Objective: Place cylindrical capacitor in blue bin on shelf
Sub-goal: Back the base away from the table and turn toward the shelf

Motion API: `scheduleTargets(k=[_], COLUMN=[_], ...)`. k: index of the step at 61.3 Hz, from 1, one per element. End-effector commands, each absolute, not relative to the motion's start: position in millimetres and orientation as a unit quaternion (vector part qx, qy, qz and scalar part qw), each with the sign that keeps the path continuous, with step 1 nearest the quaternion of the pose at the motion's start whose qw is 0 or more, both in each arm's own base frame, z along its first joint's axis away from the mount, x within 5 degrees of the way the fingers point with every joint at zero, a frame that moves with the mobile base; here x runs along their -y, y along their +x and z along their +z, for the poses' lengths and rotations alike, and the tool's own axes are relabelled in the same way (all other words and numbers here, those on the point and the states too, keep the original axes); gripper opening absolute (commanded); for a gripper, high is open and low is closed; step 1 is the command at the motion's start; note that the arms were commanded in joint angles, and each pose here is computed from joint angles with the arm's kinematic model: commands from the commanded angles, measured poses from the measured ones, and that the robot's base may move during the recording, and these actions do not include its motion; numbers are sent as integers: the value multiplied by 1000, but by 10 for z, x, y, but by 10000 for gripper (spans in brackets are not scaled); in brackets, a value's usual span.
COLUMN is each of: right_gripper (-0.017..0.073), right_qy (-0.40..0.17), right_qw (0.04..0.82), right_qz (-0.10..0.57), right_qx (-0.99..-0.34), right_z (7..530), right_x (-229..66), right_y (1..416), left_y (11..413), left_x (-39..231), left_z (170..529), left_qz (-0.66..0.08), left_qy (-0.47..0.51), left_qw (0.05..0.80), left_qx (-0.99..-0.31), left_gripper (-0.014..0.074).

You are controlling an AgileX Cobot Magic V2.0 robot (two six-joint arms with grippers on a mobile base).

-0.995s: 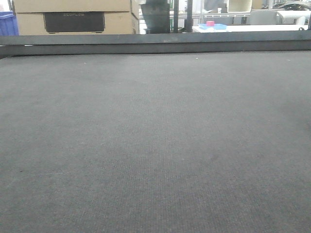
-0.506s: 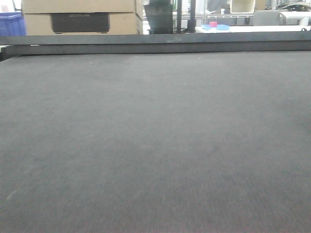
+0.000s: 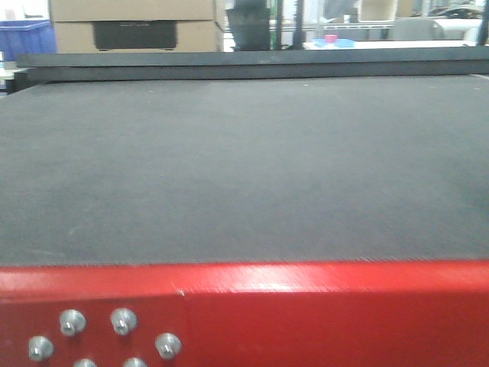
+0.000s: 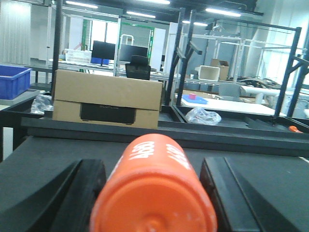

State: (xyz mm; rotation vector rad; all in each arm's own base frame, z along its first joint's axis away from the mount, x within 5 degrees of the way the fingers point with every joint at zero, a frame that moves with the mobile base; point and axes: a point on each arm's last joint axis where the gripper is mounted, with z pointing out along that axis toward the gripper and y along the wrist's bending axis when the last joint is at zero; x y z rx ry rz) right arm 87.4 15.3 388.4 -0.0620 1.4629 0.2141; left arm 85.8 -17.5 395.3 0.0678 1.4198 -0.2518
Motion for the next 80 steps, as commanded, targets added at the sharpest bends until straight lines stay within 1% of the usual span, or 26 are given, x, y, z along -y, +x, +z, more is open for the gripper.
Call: scheduleTargets(k=[1,80], right_gripper=[-167,-167], right_qy=[-30,-30], right_qw=[752,752], right_qz=[95,95], right_qx=[-652,-652], right_z=[3912,3912], right_x=[-150,-150], right_y=[863,863], left_y=[843,843], left_x=[174,174], left_z=[3972,3972], left_qz=[-121,-121], left_qy=[29,29], left_qw=[756,756], left_qx=[-642,-642], left_gripper=[-111,-111])
